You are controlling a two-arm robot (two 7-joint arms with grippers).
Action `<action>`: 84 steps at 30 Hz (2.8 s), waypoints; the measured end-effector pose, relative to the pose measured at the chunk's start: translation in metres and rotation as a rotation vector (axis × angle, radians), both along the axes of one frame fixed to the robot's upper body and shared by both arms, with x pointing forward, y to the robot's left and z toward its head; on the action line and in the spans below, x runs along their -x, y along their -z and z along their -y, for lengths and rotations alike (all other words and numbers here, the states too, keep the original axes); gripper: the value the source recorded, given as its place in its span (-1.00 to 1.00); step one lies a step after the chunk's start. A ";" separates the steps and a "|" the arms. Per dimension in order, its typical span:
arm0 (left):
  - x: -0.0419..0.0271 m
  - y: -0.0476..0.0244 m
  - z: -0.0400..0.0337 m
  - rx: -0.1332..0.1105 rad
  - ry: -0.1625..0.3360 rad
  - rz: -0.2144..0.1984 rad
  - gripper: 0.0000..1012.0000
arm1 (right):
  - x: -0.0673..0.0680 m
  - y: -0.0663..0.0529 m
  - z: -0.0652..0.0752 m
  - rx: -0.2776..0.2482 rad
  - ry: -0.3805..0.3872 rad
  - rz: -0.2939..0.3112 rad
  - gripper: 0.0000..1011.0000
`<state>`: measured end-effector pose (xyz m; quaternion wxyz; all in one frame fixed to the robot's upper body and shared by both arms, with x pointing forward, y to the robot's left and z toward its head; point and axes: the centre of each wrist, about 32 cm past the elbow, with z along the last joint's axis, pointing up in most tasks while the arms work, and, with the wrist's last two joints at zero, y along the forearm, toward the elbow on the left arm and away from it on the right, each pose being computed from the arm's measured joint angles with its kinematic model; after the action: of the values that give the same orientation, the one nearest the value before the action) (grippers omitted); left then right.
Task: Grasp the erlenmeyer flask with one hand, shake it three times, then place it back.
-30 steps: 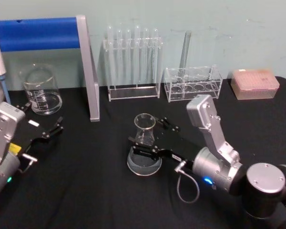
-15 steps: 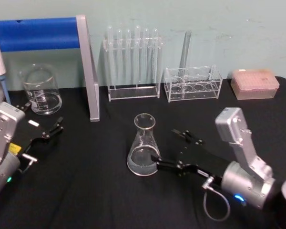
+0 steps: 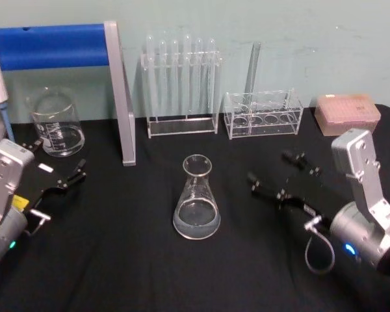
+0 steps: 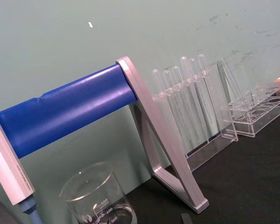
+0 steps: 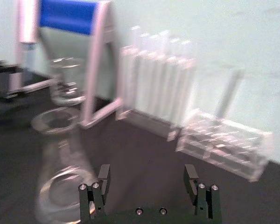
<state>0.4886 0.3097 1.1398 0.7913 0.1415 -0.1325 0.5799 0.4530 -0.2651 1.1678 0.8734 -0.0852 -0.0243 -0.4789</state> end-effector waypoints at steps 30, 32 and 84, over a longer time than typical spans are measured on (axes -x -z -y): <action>0.0000 0.0000 0.0000 0.000 0.000 0.000 0.98 | -0.045 0.020 -0.035 0.106 0.226 0.158 0.98; 0.0000 0.0000 0.0000 0.000 0.000 0.000 0.98 | -0.045 0.020 -0.035 0.106 0.226 0.158 0.98; 0.0000 0.0000 0.0000 0.000 0.000 0.000 0.98 | -0.044 0.019 -0.035 0.101 0.224 0.157 0.98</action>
<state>0.4886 0.3097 1.1398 0.7913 0.1415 -0.1324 0.5799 0.4975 -0.2305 1.1484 0.8044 -0.0937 -0.1069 -0.5768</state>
